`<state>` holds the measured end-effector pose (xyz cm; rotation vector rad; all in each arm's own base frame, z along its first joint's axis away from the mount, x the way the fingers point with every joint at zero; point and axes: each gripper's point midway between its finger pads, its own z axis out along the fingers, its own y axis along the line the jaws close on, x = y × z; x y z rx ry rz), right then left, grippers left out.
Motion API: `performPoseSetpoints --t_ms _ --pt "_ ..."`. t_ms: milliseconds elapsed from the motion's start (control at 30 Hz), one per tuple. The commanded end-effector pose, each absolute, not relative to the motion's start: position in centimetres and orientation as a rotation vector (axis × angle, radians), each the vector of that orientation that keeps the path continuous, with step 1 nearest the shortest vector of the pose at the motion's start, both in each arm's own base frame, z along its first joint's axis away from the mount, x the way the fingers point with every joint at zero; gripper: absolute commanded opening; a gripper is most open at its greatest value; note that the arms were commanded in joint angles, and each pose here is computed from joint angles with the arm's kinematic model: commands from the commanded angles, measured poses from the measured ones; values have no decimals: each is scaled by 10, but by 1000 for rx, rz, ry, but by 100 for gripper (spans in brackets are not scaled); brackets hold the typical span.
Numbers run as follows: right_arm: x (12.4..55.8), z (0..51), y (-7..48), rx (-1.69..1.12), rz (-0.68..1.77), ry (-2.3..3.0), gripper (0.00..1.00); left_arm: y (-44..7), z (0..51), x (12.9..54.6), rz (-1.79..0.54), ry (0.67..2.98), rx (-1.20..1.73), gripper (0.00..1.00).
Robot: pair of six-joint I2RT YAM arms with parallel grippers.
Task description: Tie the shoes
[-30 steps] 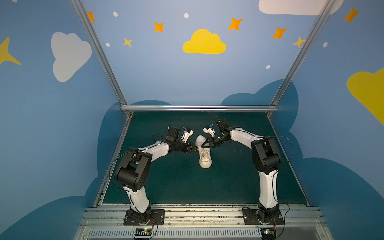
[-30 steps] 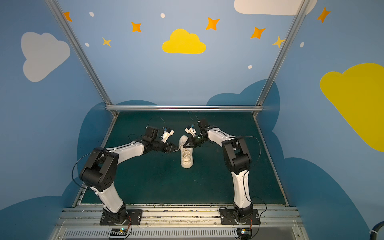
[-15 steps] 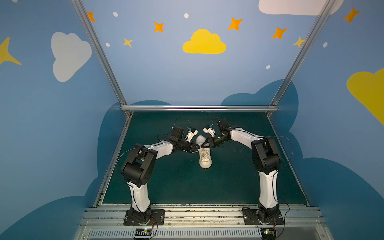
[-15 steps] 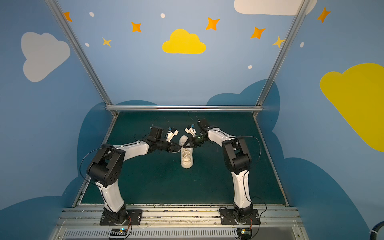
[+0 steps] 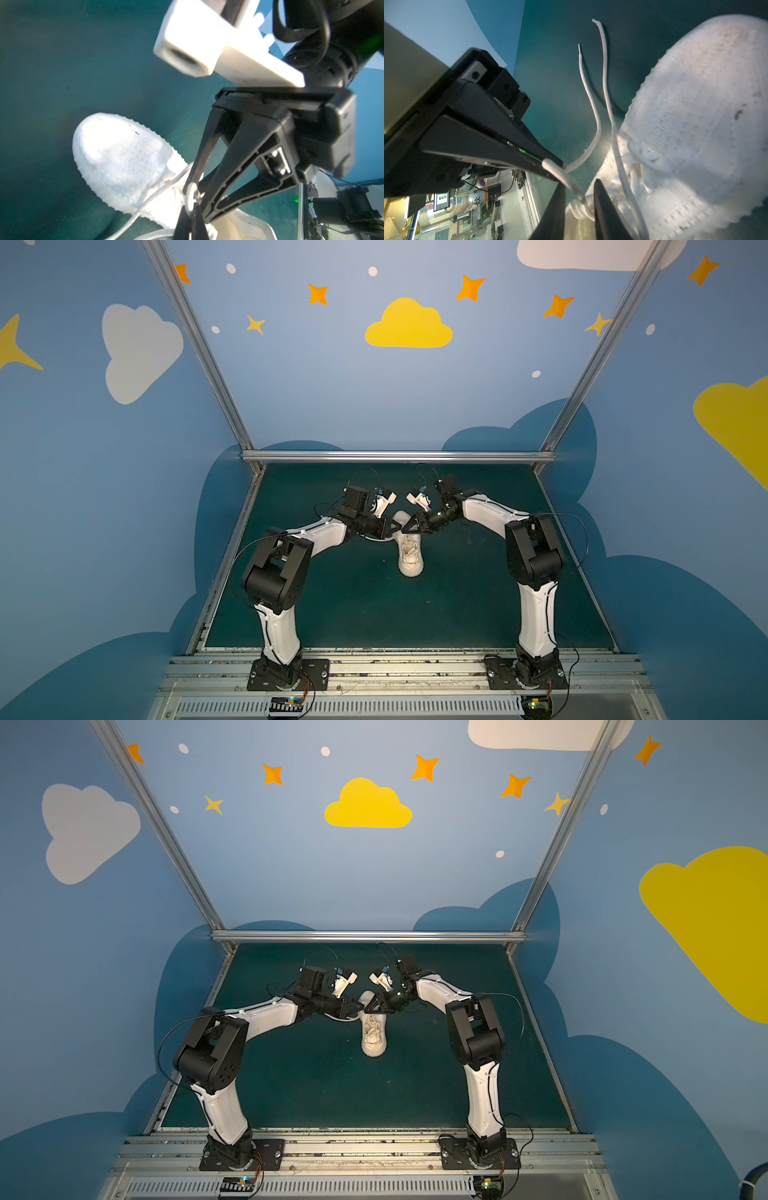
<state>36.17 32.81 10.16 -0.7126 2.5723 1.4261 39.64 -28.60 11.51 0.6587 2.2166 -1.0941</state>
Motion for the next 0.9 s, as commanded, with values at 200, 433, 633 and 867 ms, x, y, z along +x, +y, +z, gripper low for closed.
performPoseSetpoints --t_ms 200,433,633,867 --pt "370 129 332 -765 1439 2474 27 -289 133 398 -1126 2190 661 3" --pt "372 134 331 -775 1449 2454 7 -289 129 396 -1128 2207 661 5" --pt "371 135 327 -770 1449 2452 0 -282 123 393 -1109 2229 645 26" --pt "370 134 326 -761 1454 2455 0 -268 103 388 -1052 2272 626 39"
